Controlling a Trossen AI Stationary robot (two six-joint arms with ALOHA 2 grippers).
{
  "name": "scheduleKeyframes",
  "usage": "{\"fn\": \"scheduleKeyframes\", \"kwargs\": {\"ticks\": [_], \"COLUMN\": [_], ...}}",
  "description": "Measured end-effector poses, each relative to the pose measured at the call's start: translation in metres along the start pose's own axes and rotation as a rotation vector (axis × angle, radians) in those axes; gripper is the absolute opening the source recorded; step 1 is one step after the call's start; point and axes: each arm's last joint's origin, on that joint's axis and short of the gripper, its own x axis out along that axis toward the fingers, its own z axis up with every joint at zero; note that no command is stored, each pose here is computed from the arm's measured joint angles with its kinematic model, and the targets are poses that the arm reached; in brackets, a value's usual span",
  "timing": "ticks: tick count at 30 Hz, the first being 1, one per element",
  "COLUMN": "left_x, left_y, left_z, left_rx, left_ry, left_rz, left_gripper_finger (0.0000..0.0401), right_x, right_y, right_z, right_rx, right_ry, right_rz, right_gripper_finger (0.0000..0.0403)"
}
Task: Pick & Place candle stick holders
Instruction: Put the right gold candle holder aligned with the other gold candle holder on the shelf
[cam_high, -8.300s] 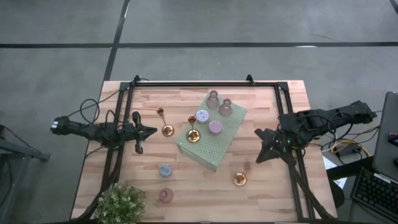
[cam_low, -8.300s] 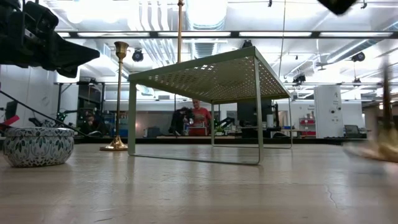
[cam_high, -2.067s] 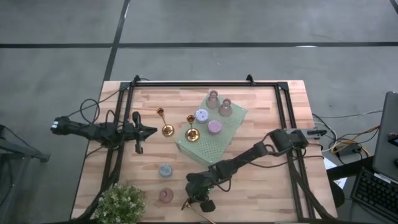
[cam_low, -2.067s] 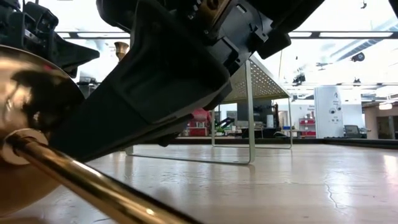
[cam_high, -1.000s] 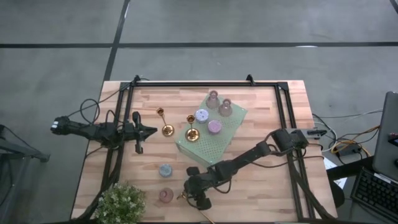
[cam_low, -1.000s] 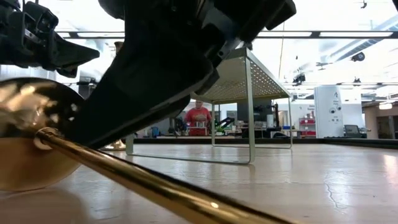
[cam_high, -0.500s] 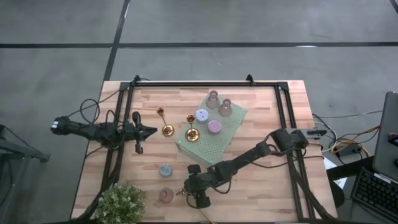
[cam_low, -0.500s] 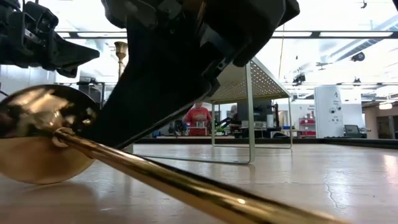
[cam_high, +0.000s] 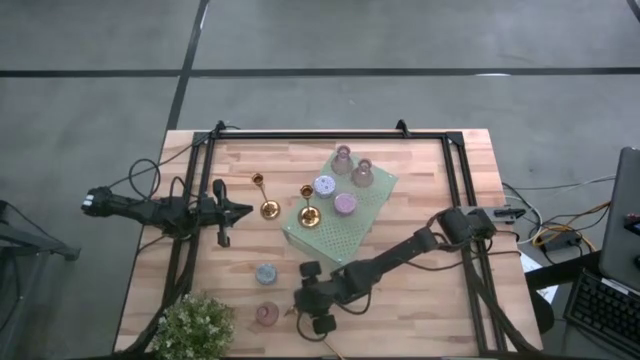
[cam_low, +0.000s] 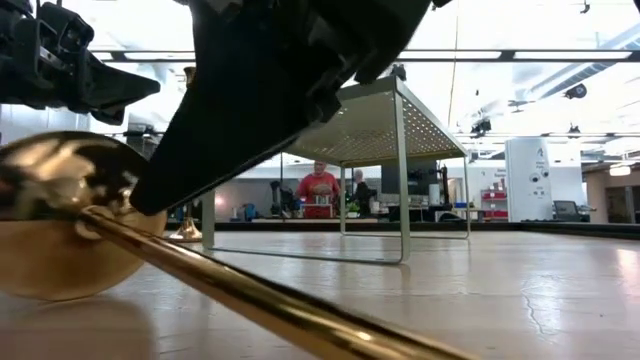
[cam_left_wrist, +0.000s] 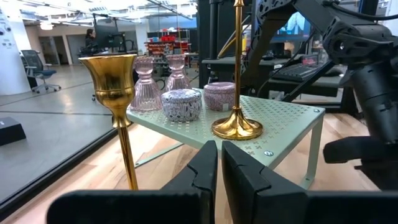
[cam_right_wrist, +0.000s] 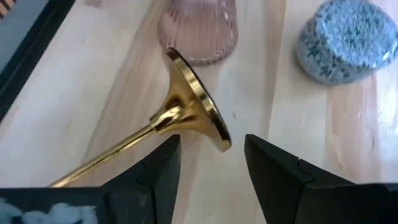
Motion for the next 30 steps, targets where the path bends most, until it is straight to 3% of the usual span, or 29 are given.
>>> {"fn": "scheduleKeyframes", "kwargs": {"ticks": [12,19,23,30], "left_x": [0.0000,0.0000,0.0000,0.0000], "left_y": [0.0000,0.0000,0.0000,0.0000], "left_z": [0.0000,0.0000,0.0000,0.0000], "left_rx": [0.000,0.000,0.000,0.000], "left_ry": [0.000,0.000,0.000,0.000], "left_rz": [0.000,0.000,0.000,0.000], "left_gripper_finger": [0.0028,0.0028,0.0028,0.0028], "right_x": [-0.0030,-0.0029,-0.0027,-0.0024], "right_y": [0.0037,0.0030,0.0032,0.0010], "right_z": [0.0062,0.0103,0.0101,0.0101], "right_rx": [-0.138,-0.216,-0.237,-0.249], "right_ry": [-0.022,-0.066,-0.066,-0.066], "right_rz": [0.009,0.008,0.022,0.093], "right_gripper_finger": [0.0171,0.0149,0.0117,0.0023]}}
